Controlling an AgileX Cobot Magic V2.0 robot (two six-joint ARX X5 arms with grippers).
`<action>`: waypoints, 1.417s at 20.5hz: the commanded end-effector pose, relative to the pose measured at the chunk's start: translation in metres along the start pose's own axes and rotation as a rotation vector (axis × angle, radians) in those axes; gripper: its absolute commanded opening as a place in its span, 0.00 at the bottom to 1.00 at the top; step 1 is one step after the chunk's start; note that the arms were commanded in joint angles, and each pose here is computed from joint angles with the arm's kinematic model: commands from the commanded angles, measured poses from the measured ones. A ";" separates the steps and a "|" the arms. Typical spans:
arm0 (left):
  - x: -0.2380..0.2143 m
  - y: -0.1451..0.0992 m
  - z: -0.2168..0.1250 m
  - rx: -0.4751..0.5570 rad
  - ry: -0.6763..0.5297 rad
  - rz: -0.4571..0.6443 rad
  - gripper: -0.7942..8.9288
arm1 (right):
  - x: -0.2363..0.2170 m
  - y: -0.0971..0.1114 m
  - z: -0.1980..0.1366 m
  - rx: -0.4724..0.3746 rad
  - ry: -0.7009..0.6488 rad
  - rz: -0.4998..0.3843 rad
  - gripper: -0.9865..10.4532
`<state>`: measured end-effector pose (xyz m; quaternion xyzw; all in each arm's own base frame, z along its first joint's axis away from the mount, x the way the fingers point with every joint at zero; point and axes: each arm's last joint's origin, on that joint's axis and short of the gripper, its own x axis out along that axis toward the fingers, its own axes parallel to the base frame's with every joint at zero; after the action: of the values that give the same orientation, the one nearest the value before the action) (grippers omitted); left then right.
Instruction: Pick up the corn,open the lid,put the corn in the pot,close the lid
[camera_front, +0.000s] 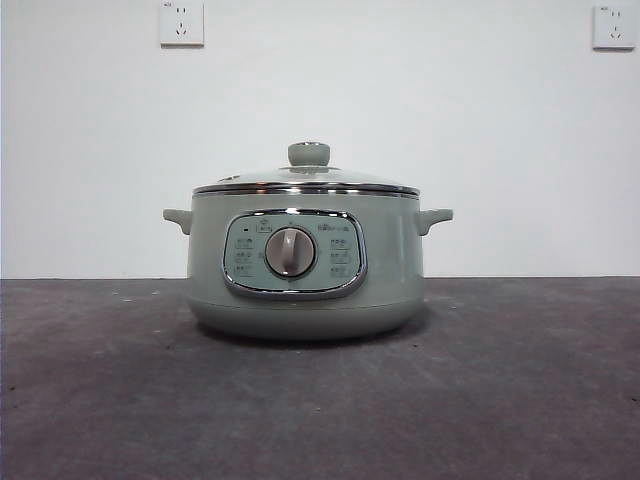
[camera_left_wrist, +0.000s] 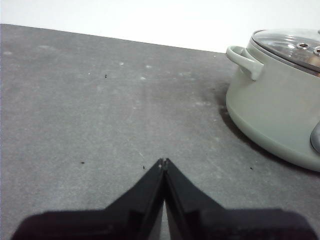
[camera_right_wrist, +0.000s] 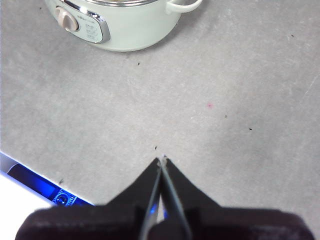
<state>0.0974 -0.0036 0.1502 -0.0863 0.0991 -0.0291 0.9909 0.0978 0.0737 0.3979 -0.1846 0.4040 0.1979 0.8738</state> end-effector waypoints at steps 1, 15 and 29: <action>0.001 0.001 -0.003 -0.010 0.009 0.006 0.08 | -0.003 -0.004 -0.007 0.022 0.016 -0.030 0.09; 0.002 0.001 -0.004 -0.010 0.019 0.008 0.08 | 0.124 -0.032 -0.148 0.416 -0.906 -0.242 0.09; 0.002 0.001 -0.004 -0.011 0.022 0.008 0.08 | 0.176 -0.028 -0.190 0.448 -0.678 -0.357 0.09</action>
<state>0.0982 -0.0036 0.1488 -0.0865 0.1080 -0.0283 0.9900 0.0957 -0.0074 0.1529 0.0307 0.0894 0.0074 0.9955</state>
